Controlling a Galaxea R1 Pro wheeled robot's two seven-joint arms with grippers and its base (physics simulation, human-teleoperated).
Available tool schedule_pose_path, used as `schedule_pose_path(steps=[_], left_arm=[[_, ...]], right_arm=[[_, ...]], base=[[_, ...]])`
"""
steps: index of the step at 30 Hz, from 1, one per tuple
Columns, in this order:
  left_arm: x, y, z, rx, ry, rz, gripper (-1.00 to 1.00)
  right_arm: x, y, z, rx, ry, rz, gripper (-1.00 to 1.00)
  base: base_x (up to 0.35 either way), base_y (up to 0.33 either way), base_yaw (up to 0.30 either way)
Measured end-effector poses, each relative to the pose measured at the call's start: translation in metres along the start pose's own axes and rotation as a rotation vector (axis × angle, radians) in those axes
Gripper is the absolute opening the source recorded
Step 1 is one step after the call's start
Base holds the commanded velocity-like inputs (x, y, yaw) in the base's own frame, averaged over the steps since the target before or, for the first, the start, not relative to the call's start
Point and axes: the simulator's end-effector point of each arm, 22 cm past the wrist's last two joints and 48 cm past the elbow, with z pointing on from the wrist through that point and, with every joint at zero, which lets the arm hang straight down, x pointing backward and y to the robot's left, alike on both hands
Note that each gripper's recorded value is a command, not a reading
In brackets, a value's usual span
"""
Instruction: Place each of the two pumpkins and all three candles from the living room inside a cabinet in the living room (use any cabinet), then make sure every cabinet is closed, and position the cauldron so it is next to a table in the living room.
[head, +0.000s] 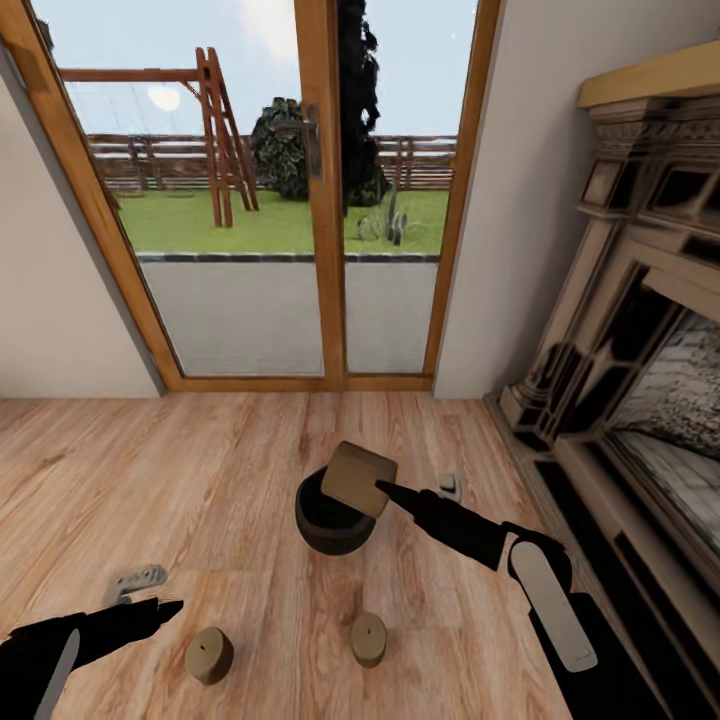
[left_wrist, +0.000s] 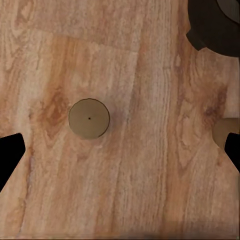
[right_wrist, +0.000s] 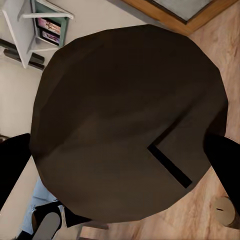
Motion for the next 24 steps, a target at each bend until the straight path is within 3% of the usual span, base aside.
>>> schedule_pose_path(steps=[4,9,17,20,24], left_arm=[[0.02,-0.002,0.015,0.005,0.032,-0.012,1.0],[0.024,-0.001,0.023,0.008,0.024,-0.013,1.0],[0.033,0.005,0.036,-0.006,0.02,-0.011,1.0],[0.037,0.01,0.04,-0.025,0.019,-0.011,1.0],[0.037,0.028,0.047,-0.111,-0.011,-0.006,1.0]], right_arm=[[0.014,-0.001,0.008,-0.009,0.016,-0.016,-1.0],[0.021,-0.003,0.018,-0.022,-0.016,-0.056,-1.0],[0.031,-0.014,0.019,-0.028,-0.024,-0.067,-1.0],[0.034,-0.019,0.019,-0.03,-0.024,-0.069,-1.0],[0.04,-0.025,0.019,-0.03,-0.022,-0.071,-1.0]], base=[[0.0,0.0,0.0],[0.0,0.0,0.0],[0.0,0.0,0.067],[0.0,0.0,0.169],[0.0,0.0,0.194]])
